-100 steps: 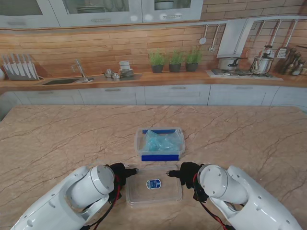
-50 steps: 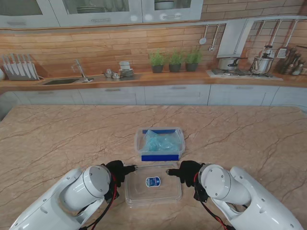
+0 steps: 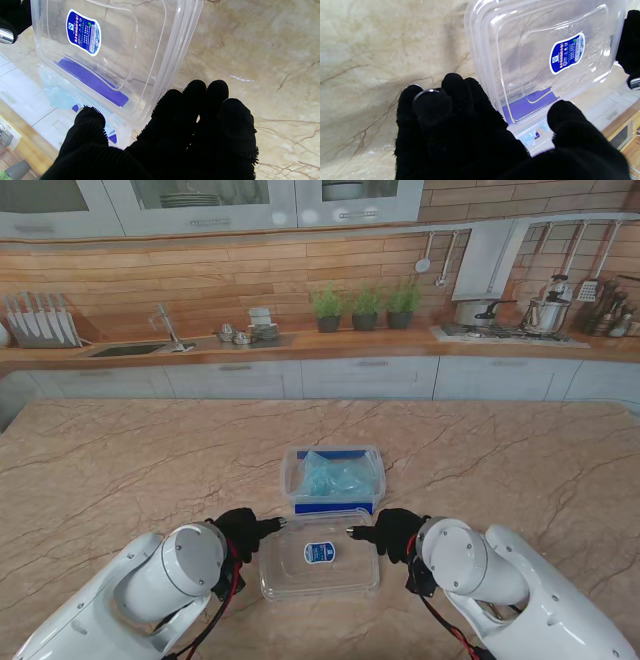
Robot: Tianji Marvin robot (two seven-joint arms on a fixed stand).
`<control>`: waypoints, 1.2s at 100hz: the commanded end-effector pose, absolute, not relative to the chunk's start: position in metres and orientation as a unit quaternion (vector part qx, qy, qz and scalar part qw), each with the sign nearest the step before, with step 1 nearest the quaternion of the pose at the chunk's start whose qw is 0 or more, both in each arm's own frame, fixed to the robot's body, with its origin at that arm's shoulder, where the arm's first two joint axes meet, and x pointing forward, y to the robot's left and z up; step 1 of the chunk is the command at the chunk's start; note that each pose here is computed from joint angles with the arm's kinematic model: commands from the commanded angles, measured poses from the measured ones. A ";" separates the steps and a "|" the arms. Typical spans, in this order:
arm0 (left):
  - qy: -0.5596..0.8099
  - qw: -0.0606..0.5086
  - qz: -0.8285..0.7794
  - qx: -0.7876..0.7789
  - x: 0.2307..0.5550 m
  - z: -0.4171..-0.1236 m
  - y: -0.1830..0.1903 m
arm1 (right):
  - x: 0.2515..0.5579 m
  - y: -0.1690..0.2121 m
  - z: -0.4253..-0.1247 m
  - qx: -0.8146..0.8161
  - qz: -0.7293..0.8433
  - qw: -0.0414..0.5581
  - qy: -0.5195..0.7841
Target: Fold the bubble film and place it into the plastic crate
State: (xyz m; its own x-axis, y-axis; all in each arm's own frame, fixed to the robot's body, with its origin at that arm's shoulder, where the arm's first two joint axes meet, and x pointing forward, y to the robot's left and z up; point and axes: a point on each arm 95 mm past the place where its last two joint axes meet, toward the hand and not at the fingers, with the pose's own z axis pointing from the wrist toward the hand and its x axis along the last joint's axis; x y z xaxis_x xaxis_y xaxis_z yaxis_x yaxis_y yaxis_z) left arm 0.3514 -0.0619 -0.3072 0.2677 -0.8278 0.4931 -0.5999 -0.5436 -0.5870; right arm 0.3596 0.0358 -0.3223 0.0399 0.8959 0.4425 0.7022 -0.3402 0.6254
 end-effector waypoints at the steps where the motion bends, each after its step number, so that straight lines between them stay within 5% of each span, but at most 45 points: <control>1: 0.460 0.117 -0.419 -0.774 0.345 -0.298 -0.078 | 0.354 0.053 -0.313 0.699 0.427 0.098 0.565; 56: 0.430 0.107 -0.462 -0.768 0.365 -0.269 -0.083 | 0.372 0.047 -0.277 0.687 0.463 0.108 0.550; 120: 0.410 0.110 -0.478 -0.769 0.426 -0.240 -0.089 | 0.435 0.037 -0.246 0.693 0.463 0.104 0.542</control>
